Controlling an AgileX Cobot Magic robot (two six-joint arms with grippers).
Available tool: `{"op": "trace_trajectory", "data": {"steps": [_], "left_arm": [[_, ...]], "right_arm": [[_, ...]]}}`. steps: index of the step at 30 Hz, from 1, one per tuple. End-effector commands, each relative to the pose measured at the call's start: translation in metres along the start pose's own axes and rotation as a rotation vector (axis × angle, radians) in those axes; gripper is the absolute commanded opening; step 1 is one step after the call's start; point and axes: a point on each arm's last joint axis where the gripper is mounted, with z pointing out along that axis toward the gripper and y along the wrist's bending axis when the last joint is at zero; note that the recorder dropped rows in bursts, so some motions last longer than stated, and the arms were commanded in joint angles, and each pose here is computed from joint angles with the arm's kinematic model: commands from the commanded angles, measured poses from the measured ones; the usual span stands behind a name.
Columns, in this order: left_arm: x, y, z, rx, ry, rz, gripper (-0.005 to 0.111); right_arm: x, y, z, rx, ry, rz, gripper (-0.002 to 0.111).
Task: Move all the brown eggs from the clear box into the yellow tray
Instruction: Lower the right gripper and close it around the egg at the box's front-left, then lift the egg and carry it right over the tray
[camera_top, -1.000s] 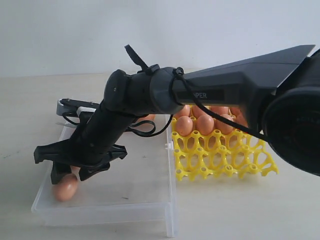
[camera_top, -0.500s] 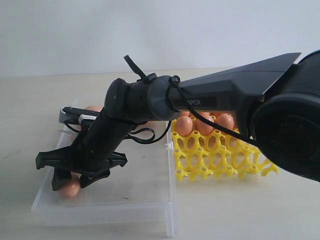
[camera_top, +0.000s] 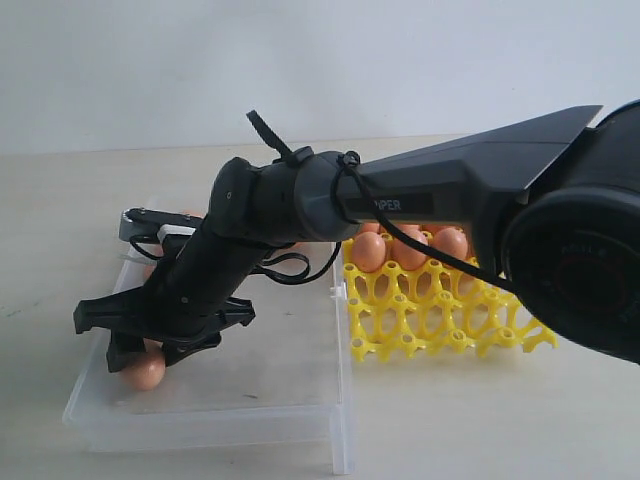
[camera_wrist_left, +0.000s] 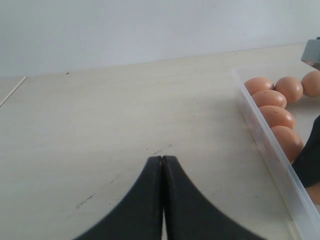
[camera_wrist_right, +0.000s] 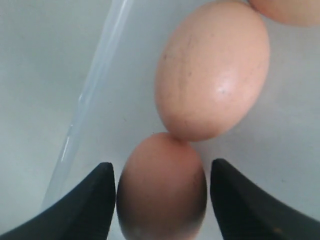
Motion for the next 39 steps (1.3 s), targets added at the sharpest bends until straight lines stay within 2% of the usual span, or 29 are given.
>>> {"op": "trace_trajectory", "data": {"steps": [1, 11, 14, 16, 22, 23, 33, 39], "left_arm": [[-0.003, 0.000, -0.001, -0.001, -0.023, -0.008, 0.000], [-0.003, 0.000, -0.001, -0.001, -0.023, -0.008, 0.000], [-0.003, 0.000, -0.001, -0.001, -0.023, -0.008, 0.000], [-0.003, 0.000, -0.001, -0.001, -0.023, -0.008, 0.000], [-0.003, 0.000, -0.001, -0.001, -0.023, -0.008, 0.000], [-0.003, 0.000, -0.001, -0.001, -0.023, -0.008, 0.000], [-0.003, 0.000, -0.001, -0.001, -0.023, -0.008, 0.000], [-0.003, 0.000, -0.001, -0.001, -0.023, -0.008, 0.000]], "right_arm": [[-0.002, -0.002, 0.003, 0.015, -0.023, -0.025, 0.056], [-0.005, -0.002, 0.003, 0.018, -0.056, -0.025, 0.056], [-0.004, -0.002, 0.003, 0.017, -0.042, -0.025, 0.051], [-0.003, -0.002, 0.003, 0.016, -0.033, -0.025, 0.043], [-0.002, -0.002, 0.003, 0.017, -0.023, -0.097, 0.002], [-0.002, -0.002, 0.003, 0.017, -0.023, -0.102, 0.000], [-0.015, 0.013, -0.031, 0.059, -0.175, -0.207, 0.000], [-0.007, 0.010, -0.064, 0.127, -0.327, -0.262, 0.000]]}}
